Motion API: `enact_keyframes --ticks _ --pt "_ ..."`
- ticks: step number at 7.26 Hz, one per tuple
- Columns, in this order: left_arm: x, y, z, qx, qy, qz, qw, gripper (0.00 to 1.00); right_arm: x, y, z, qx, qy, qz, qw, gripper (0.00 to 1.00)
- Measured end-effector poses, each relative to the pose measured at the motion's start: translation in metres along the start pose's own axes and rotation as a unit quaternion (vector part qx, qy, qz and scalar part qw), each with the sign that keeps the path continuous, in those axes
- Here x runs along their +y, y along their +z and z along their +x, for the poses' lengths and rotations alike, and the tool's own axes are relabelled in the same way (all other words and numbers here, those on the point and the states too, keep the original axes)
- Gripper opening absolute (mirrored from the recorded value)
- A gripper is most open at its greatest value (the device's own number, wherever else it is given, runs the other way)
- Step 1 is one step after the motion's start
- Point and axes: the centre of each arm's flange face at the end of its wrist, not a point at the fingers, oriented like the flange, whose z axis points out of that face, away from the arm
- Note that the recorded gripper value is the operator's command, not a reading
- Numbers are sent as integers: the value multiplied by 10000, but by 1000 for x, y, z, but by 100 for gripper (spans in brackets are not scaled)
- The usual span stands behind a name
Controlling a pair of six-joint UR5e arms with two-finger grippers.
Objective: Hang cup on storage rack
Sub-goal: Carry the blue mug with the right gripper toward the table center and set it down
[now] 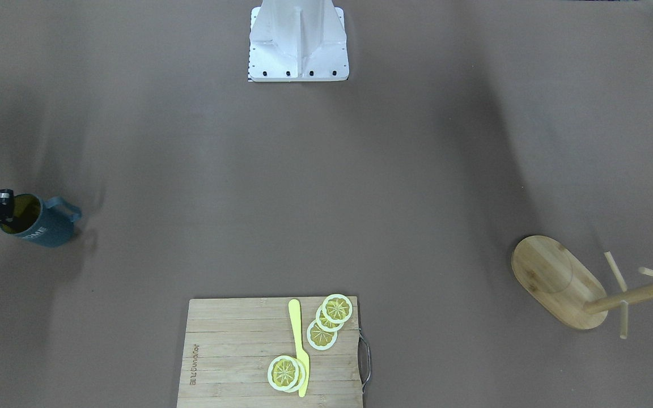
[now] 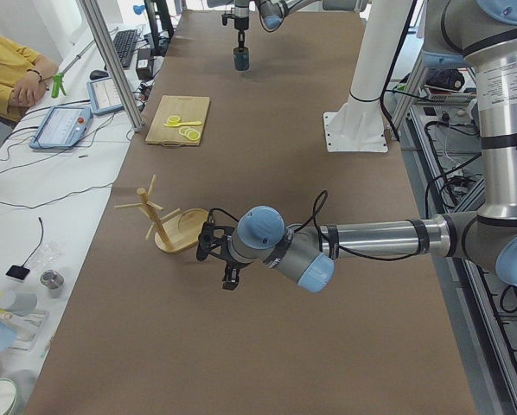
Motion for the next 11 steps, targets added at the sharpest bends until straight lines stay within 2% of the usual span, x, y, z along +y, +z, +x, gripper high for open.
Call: enact_keyframes --ticks 2,3,5,7,9,10,11 --pt "0 0 0 0 3 1 10000 98 21 34 -144 -257 457 83 9986 0" --pt "0 0 0 3 6 1 10000 98 36 49 -216 -246 604 142 9978 0" --pt "0 1 0 2 3 1 10000 98 80 57 -344 -118 722 129 9972 0" --pt "-1 1 0 2 3 3 10000 98 122 70 -404 -71 708 145 9974 0" --pt "-1 0 1 8 2 9 10000 98 144 86 -415 55 634 167 9978 0" --pt "-1 0 1 11 -1 14 10000 98 149 92 -414 137 616 137 9979 58" --pt "-3 -1 2 17 5 24 10000 98 152 96 -414 199 599 112 9979 100"
